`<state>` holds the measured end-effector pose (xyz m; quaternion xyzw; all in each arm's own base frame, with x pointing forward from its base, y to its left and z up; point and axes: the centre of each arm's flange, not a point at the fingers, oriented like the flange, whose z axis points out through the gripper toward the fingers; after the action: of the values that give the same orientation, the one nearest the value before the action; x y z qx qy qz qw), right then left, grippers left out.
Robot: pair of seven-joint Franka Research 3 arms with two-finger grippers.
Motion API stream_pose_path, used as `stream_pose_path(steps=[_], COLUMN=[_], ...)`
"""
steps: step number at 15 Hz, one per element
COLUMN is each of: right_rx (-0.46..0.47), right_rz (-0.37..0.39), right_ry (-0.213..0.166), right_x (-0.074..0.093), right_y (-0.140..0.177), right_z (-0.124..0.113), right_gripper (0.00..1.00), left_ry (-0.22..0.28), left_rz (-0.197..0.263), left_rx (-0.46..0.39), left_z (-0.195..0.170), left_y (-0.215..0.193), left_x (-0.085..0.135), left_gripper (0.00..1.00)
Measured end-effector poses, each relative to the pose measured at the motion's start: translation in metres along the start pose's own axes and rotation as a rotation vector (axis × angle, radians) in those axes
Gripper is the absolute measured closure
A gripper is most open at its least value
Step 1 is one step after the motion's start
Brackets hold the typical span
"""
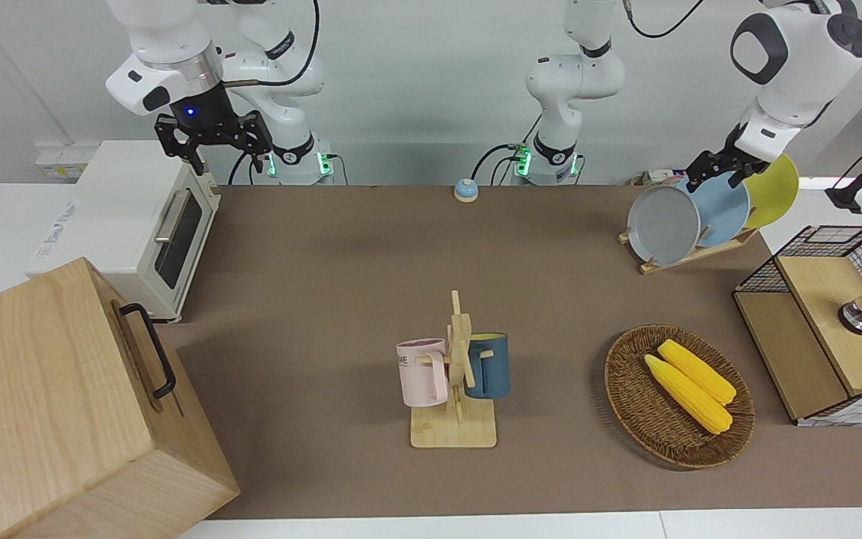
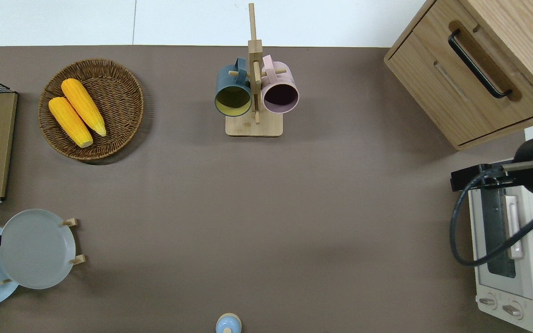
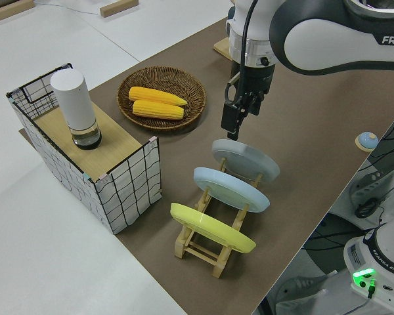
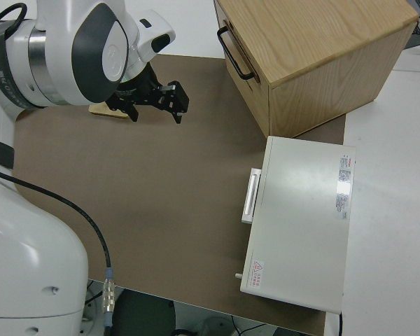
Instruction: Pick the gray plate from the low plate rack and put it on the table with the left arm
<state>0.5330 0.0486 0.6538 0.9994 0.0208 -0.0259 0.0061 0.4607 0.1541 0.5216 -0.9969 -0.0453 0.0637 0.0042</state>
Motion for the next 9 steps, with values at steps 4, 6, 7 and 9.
stream_pose_path(steps=[4, 6, 7, 9], right_rx=[0.000, 0.000, 0.000, 0.000], right_rz=[0.000, 0.000, 0.000, 0.000], right_ry=[0.000, 0.000, 0.000, 0.000], right_x=[0.000, 0.000, 0.000, 0.000], right_y=[0.000, 0.000, 0.000, 0.000], right_z=[0.000, 0.000, 0.000, 0.000], right_gripper=[0.01, 0.01, 0.01, 0.01], left_ry=[0.001, -0.003, -0.007, -0.011], left_rz=[-0.006, -0.011, -0.012, -0.018], left_rx=[-0.007, -0.012, -0.014, -0.019], left_z=[0.038, 0.055, 0.062, 0.074], left_y=[-0.003, -0.005, -0.005, -0.008], left_x=[-0.001, -0.002, -0.004, -0.006], left_gripper=[0.00, 0.00, 0.00, 0.00])
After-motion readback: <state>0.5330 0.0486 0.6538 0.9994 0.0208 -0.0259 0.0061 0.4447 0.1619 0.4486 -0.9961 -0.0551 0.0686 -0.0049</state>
